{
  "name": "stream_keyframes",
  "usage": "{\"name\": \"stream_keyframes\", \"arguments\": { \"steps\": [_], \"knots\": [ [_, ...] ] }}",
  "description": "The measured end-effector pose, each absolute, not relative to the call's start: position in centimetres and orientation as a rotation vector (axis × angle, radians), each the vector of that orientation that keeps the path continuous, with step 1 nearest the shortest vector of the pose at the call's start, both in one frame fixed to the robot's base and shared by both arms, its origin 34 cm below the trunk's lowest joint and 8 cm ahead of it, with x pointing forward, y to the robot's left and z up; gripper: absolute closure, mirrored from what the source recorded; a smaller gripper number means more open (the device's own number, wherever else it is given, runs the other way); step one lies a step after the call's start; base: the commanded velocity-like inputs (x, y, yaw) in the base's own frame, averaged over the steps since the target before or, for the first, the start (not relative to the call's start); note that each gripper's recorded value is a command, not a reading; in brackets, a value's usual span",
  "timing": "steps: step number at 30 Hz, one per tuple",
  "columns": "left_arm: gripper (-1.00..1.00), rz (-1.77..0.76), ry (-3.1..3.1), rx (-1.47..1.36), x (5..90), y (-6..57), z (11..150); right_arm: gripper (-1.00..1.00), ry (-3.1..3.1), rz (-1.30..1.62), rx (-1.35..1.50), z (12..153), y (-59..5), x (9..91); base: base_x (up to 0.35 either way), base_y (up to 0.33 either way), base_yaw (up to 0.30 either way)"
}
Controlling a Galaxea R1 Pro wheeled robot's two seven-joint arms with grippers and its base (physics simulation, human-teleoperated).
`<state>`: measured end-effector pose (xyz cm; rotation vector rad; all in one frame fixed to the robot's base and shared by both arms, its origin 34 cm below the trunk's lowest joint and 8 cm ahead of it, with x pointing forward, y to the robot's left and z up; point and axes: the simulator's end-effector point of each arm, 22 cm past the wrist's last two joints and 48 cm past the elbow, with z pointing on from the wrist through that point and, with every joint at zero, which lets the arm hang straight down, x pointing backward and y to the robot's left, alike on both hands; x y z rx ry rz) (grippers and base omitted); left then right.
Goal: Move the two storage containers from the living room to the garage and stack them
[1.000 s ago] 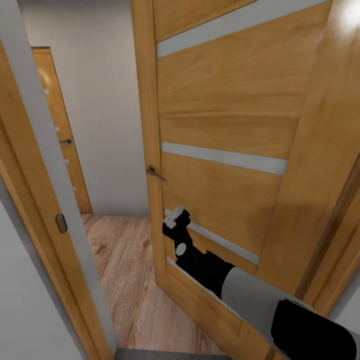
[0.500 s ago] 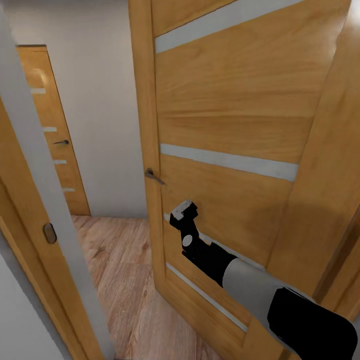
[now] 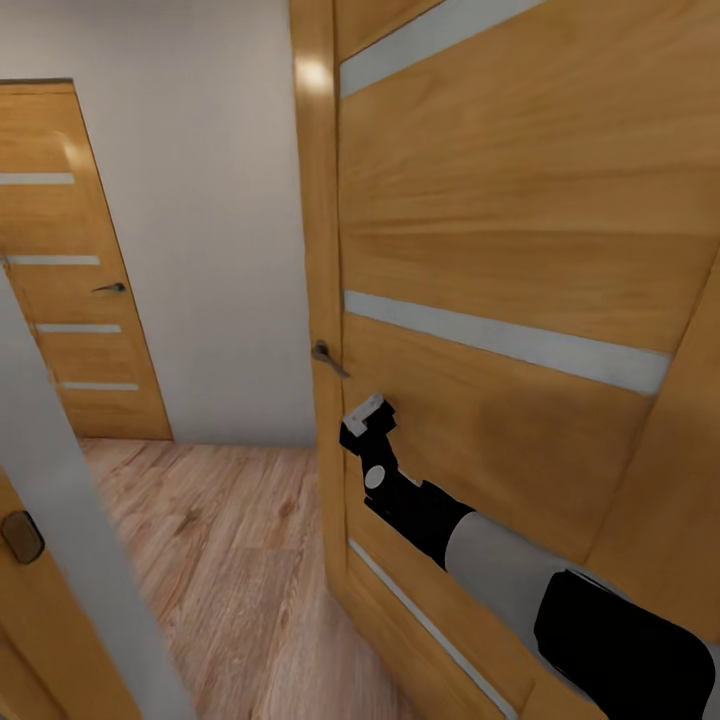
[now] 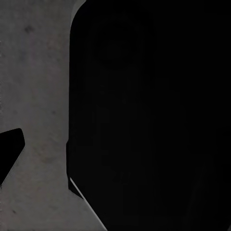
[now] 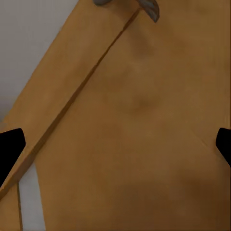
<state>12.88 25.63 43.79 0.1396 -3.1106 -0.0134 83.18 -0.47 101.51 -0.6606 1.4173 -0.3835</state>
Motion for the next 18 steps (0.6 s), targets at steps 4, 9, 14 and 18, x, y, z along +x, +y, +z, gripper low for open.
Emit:
{"name": "stream_keyframes", "arguments": {
  "steps": [4,9,14,18],
  "knots": [
    [-1.00,-0.013,-3.112,0.140,12.9,25.6,43.8,-1.00,1.422,-0.388,-0.661,101.3,-0.7,83.3,0.318,0.000,0.000],
    [-1.00,-0.014,-3.112,0.140,12.9,25.6,43.8,-1.00,1.436,-0.408,-0.664,100.6,-1.4,83.5,0.306,0.000,0.000],
    [-1.00,-0.014,-3.113,0.140,12.9,25.6,43.8,-1.00,1.436,-0.403,-0.659,100.4,-1.6,83.6,0.164,0.000,0.000],
    [-1.00,-0.014,-3.113,0.140,12.9,25.6,43.8,-1.00,1.436,-0.420,-0.666,99.8,-2.2,83.8,0.033,0.000,0.000]
  ]
}}
